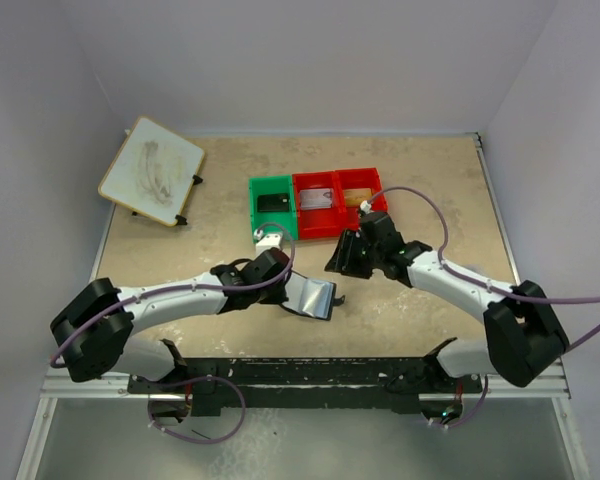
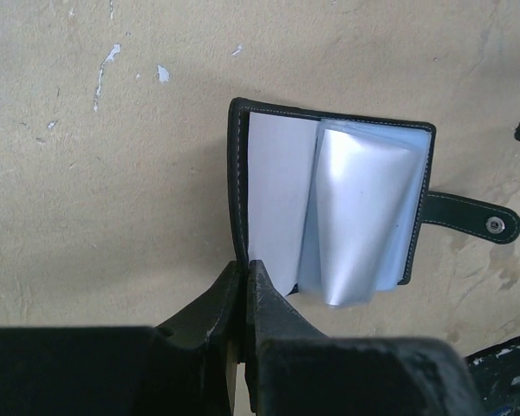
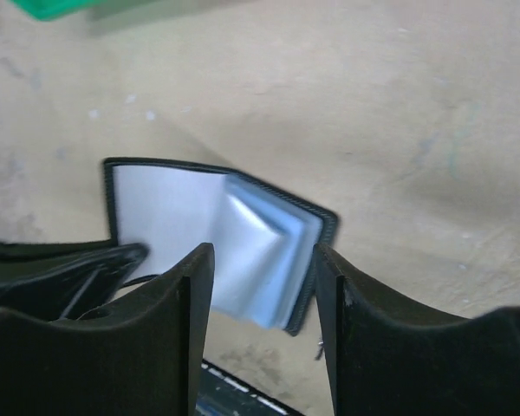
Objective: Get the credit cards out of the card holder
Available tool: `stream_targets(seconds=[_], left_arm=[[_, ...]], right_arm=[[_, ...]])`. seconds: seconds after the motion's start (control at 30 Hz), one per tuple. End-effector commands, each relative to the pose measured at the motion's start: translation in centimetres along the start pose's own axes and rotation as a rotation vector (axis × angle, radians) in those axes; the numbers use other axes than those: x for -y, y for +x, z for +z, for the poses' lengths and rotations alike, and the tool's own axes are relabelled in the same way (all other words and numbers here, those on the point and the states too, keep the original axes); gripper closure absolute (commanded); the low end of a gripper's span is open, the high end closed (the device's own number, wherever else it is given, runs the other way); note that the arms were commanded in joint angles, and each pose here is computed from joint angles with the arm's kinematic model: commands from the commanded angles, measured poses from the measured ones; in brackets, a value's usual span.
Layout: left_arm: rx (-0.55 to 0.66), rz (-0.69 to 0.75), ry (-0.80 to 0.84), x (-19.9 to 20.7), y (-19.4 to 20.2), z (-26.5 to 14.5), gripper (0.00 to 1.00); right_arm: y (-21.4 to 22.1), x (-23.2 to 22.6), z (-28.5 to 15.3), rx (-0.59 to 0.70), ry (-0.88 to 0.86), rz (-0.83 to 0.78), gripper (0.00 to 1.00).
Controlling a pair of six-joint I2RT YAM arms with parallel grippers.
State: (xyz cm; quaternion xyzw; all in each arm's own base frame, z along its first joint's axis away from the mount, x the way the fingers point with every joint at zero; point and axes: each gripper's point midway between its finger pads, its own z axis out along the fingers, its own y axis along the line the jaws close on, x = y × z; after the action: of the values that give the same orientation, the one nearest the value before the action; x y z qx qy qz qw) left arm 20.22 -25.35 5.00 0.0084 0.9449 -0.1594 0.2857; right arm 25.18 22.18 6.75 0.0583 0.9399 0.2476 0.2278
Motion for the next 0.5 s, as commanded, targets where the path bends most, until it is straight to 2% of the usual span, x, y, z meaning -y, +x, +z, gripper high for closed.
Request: stream_targets(seconds=[0.0,0.1,0.27,0.47], left_arm=[[0.07,-0.053,0.053,1.2,-1.8,-1.0,1.0],[0.075,-0.055,0.059,1.3,-1.9,-1.1,1.0],[0.058,-0.05,0.056,1.2,-1.5,-0.8,1.0],[0.046,-0.057,0.044,0.7,-1.0,-0.7,0.98]], right_arm=[[-2.2,-5.9,-2.3,0.062,-0.27,-0.027,0.48],[-1.1,-7.3,-2.0,0.017,-0.38,0.002,0.49],[1.0,-6.1,-0.5,-0.049,-0.367,0.053,0.49],[3.5,-4.8,1.0,-0.149,-0.311,0.041,0.5]])
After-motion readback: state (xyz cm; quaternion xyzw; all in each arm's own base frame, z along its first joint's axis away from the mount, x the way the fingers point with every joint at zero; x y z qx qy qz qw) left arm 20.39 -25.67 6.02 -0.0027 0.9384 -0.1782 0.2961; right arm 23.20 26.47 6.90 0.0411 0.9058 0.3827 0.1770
